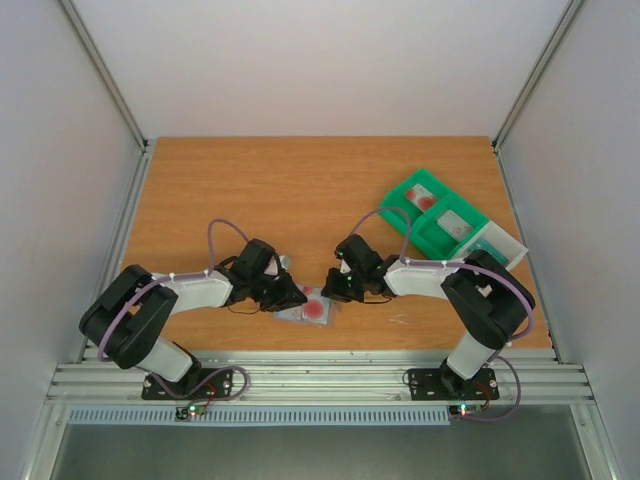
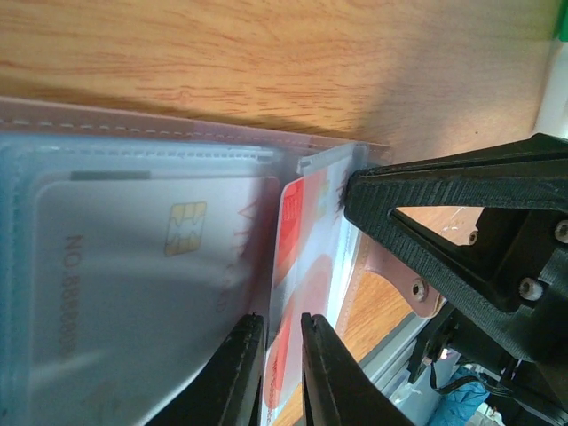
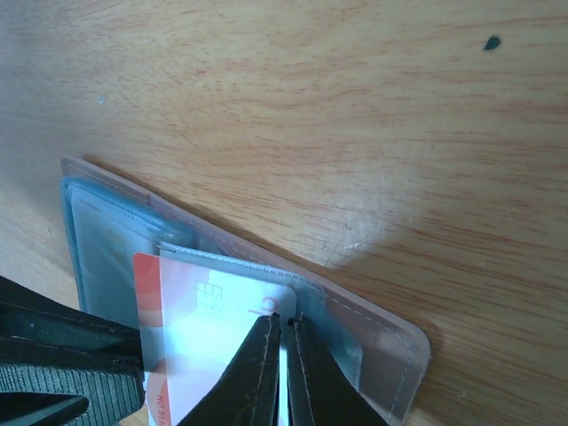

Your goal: Take the credit cards out of the card holder

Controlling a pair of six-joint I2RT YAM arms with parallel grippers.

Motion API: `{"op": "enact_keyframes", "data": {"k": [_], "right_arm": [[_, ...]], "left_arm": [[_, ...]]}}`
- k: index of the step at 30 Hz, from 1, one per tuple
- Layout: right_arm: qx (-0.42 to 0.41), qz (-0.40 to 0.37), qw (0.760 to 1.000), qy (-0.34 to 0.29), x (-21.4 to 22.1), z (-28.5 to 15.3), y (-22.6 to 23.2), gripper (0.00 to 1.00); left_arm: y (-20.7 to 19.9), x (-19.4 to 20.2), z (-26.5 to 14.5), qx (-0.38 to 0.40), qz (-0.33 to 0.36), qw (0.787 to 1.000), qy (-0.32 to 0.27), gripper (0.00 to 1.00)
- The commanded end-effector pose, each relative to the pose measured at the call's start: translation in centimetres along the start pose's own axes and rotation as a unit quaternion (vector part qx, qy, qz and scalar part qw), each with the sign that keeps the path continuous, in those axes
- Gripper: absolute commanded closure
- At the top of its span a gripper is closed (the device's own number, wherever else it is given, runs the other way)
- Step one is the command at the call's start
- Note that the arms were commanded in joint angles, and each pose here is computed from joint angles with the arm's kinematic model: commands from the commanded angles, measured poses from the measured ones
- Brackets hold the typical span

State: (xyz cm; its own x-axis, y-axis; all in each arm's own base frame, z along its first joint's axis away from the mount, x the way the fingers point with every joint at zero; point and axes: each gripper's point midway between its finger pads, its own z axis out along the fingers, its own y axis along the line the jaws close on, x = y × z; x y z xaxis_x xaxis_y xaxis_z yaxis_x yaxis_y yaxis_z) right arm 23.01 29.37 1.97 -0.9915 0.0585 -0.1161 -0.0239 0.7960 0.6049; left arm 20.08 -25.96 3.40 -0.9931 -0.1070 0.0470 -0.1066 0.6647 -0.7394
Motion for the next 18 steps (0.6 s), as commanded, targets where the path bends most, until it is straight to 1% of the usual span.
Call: {"op": "enact_keyframes", "data": {"k": [1,9,14,18], "right_arm": [[0.046,0.008,0.999,0.014,1.21,0.93,-2.98,0.95],[0.045,0.009,0.999,0.013,1.2,0.95,-2.97,0.95],[0.047,0.009,0.999,0.013,1.23,0.97,-3.09,0.95],[0.05,0.009,0.999,0.012,1.19,0.94,-3.2,0.95]], "left_arm": [[-1.48,-0.28,-0.14,0.034,0.016,0.999,-0.008,0.85],[-1.27,-0.26,0.04,0.034,0.013,0.999,-0.007,0.87],[-1.14,-0.28,0.09,0.032,0.012,0.999,-0.007,0.99],[-1.1,-0.25,0.0,0.029,0.013,0.999,-0.009,1.0]]}}
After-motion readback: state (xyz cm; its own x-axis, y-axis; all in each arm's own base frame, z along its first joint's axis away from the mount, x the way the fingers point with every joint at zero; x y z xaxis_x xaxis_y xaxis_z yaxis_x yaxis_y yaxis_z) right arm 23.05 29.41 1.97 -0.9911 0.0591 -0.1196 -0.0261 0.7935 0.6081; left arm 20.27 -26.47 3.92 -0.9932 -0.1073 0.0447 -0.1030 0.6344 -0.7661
